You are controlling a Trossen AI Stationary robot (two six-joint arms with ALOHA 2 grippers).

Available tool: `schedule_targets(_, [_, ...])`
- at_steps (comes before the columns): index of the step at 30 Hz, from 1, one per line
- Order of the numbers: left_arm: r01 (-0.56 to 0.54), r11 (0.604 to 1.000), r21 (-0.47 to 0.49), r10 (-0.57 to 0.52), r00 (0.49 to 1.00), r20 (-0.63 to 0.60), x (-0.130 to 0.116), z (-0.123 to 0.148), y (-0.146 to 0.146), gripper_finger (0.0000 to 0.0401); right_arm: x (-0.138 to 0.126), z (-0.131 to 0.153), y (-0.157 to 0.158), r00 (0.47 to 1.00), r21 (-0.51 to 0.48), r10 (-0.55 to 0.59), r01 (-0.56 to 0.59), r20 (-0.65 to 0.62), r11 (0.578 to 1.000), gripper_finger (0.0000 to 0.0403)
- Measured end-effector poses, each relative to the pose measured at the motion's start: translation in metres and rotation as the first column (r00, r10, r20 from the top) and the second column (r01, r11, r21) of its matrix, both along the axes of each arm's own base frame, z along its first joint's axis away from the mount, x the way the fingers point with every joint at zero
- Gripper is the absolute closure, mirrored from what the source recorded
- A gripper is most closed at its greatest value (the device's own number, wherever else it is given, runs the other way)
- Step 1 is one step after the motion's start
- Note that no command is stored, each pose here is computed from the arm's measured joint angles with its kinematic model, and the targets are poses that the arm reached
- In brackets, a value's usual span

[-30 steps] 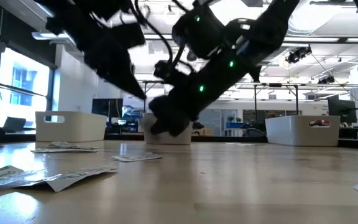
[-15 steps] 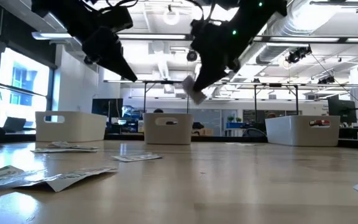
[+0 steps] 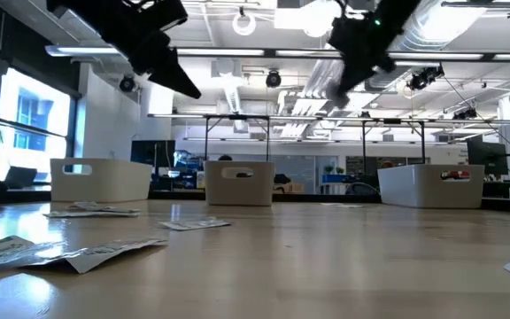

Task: Pick & Place First Aid Supplies
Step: Put the orange pad into the right gray bin, then move the blue pad to the center of the table

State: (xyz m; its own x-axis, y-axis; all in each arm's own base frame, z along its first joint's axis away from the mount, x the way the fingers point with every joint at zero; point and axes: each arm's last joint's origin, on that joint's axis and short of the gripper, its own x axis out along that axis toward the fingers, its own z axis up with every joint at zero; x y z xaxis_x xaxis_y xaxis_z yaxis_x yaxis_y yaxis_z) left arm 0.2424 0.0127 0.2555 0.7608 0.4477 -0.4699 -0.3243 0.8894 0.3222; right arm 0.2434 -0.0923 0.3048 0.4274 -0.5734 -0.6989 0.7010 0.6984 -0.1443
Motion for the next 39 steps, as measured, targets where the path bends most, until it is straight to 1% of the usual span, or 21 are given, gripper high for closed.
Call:
schedule_targets(1, [0.011,1.000,-0.010,-0.011,1.000,0.002,0.002,-0.001,0.003,0.0242,-0.010,-0.001,-0.008,0.997,0.007,-0.067,0.067,-0.032,0.998,0.0402])
schedule_targets(3, [0.047,0.998,-0.033,-0.048,0.999,-0.022,0.006,-0.007,0.010,0.0242,-0.026,-0.006,-0.024,0.980,0.056,-0.164,0.171,-0.111,0.984,0.0402])
schedule_targets(5, [0.066,0.996,-0.056,-0.068,0.997,-0.041,0.008,-0.013,0.018,0.0242,-0.038,-0.014,-0.038,0.953,0.122,-0.245,0.268,-0.178,0.956,0.0402])
schedule_targets(7, [0.055,0.996,-0.070,-0.058,0.998,-0.029,0.011,-0.015,0.024,0.0242,-0.046,-0.022,-0.050,0.922,0.167,-0.305,0.349,-0.238,0.922,0.0402])
schedule_targets(10, [0.015,0.994,-0.111,-0.020,0.999,-0.040,0.013,-0.021,0.028,0.0242,-0.054,-0.035,-0.069,0.884,0.211,-0.346,0.421,-0.316,0.882,0.0402])
schedule_targets(12, [0.008,0.992,-0.129,-0.014,0.999,-0.048,0.014,-0.023,0.028,0.0242,-0.056,-0.046,-0.081,0.868,0.250,-0.337,0.439,-0.364,0.863,0.0402])
schedule_targets(15, [-0.006,0.987,-0.161,-0.001,0.999,-0.041,0.013,-0.024,0.027,0.0242,-0.060,-0.065,-0.096,0.839,0.326,-0.327,0.486,-0.435,0.811,0.0402])
schedule_targets(16, [-0.016,0.984,-0.175,0.009,0.999,-0.043,0.013,-0.024,0.027,0.0242,-0.061,-0.070,-0.099,0.826,0.336,-0.325,0.501,-0.461,0.797,0.0402])
schedule_targets(19, [-0.028,0.980,-0.198,0.021,0.999,-0.034,0.013,-0.024,0.027,0.0242,-0.062,-0.084,-0.106,0.776,0.325,-0.326,0.549,-0.540,0.770,0.0402])
schedule_targets(23, [-0.027,0.980,-0.199,0.020,0.999,-0.036,0.013,-0.025,0.027,0.0242,-0.059,-0.098,-0.111,0.759,0.360,-0.311,0.573,-0.572,0.737,0.0401])
schedule_targets(26, [-0.024,0.980,-0.196,0.018,0.999,-0.032,0.013,-0.024,0.027,0.0242,-0.058,-0.107,-0.114,0.737,0.362,-0.313,0.597,-0.598,0.716,0.0389])
schedule_targets(28, [-0.025,0.980,-0.196,0.019,0.999,-0.032,0.013,-0.024,0.027,0.0242,-0.058,-0.110,-0.114,0.724,0.354,-0.294,0.597,-0.624,0.719,0.0374])
schedule_targets(30, [-0.024,0.980,-0.195,0.018,0.999,-0.032,0.013,-0.024,0.027,0.0242,-0.060,-0.110,-0.114,0.696,0.310,-0.301,0.608,-0.652,0.731,0.0353])
schedule_targets(35, [-0.023,0.981,-0.194,0.017,0.999,-0.032,0.013,-0.024,0.027,0.0242,-0.071,-0.100,-0.109,0.589,0.164,-0.330,0.630,-0.738,0.759,0.0298])
schedule_targets(37, [-0.023,0.981,-0.194,0.017,0.999,-0.032,0.013,-0.024,0.027,0.0242,-0.076,-0.093,-0.103,0.558,0.135,-0.343,0.645,-0.756,0.752,0.0279])
schedule_targets(39, [-0.023,0.981,-0.194,0.017,0.999,-0.032,0.013,-0.024,0.027,0.0242,-0.079,-0.084,-0.096,0.557,0.137,-0.348,0.652,-0.755,0.746,0.0264])
